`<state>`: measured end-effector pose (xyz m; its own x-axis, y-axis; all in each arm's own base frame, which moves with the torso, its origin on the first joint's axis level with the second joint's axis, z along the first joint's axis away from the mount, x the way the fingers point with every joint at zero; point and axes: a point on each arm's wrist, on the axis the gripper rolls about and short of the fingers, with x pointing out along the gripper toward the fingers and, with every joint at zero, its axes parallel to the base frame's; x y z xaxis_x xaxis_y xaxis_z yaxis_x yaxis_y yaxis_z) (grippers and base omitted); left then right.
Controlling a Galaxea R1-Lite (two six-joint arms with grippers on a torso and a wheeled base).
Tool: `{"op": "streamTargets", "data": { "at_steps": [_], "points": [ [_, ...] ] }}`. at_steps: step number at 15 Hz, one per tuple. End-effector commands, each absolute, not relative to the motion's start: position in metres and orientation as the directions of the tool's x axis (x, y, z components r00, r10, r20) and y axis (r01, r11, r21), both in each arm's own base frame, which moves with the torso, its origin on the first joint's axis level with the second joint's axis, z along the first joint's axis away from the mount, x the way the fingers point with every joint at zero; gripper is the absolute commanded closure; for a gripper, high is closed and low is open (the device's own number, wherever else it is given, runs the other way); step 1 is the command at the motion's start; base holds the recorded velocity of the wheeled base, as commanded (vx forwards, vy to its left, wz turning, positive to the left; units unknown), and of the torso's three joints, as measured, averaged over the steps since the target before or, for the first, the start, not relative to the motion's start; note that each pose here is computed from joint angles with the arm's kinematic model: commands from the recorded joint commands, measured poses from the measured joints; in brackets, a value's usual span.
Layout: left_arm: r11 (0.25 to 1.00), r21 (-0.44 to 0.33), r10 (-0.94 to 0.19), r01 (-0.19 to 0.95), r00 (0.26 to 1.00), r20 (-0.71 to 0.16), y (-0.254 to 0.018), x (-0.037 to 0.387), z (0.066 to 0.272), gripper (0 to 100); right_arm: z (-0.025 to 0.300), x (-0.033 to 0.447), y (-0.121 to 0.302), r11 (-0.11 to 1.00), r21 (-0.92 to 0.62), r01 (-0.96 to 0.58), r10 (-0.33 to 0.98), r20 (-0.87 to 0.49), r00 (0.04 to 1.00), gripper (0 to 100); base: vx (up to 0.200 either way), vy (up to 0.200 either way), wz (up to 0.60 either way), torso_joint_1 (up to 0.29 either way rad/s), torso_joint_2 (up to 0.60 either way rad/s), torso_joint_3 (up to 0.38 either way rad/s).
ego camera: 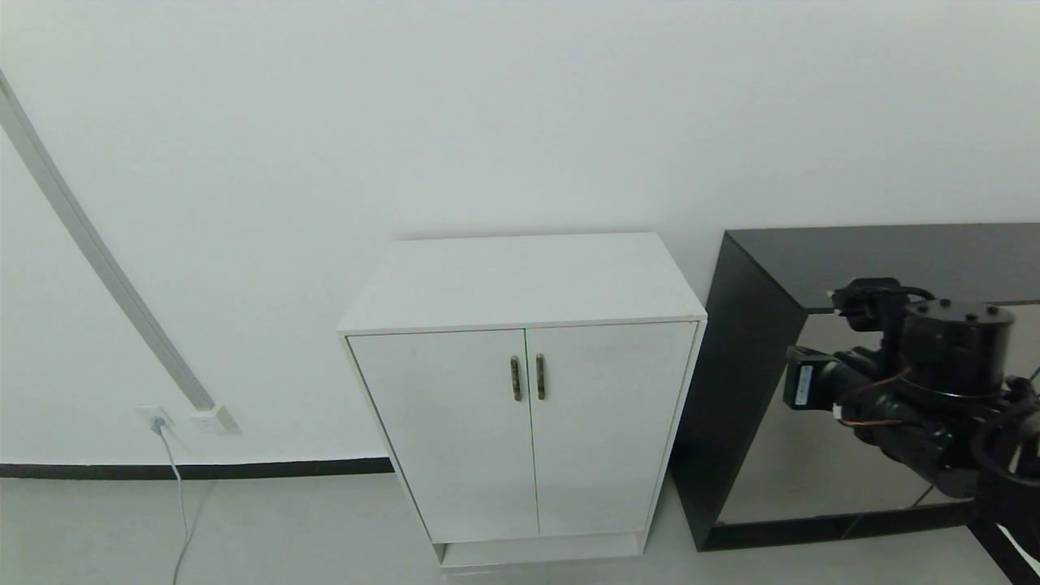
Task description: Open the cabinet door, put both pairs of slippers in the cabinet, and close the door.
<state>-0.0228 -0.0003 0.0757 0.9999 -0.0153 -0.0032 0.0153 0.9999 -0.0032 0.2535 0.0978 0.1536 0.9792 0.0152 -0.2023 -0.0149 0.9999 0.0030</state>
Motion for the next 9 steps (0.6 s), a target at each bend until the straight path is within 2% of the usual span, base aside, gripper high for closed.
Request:
{"op": "streamTargets", "data": {
  "at_steps": [1, 9],
  "points": [
    [1.000, -0.003, -0.015, 0.015, 1.000, -0.003, 0.000, -0.023, 0.076, 100, 0.167, 0.206, 0.072, 0.999, 0.007, 0.034, -0.032, -0.150, 0.988, 100, 0.000, 0.000, 0.00, 0.000, 0.00, 0.000],
    [1.000, -0.005, -0.014, 0.014, 1.000, -0.005, 0.000, -0.023, 0.075, 100, 0.158, 0.114, 0.017, 0.969, 0.002, 0.245, -0.243, -0.118, 0.963, 100, 0.000, 0.000, 0.00, 0.000, 0.00, 0.000]
  ]
}}
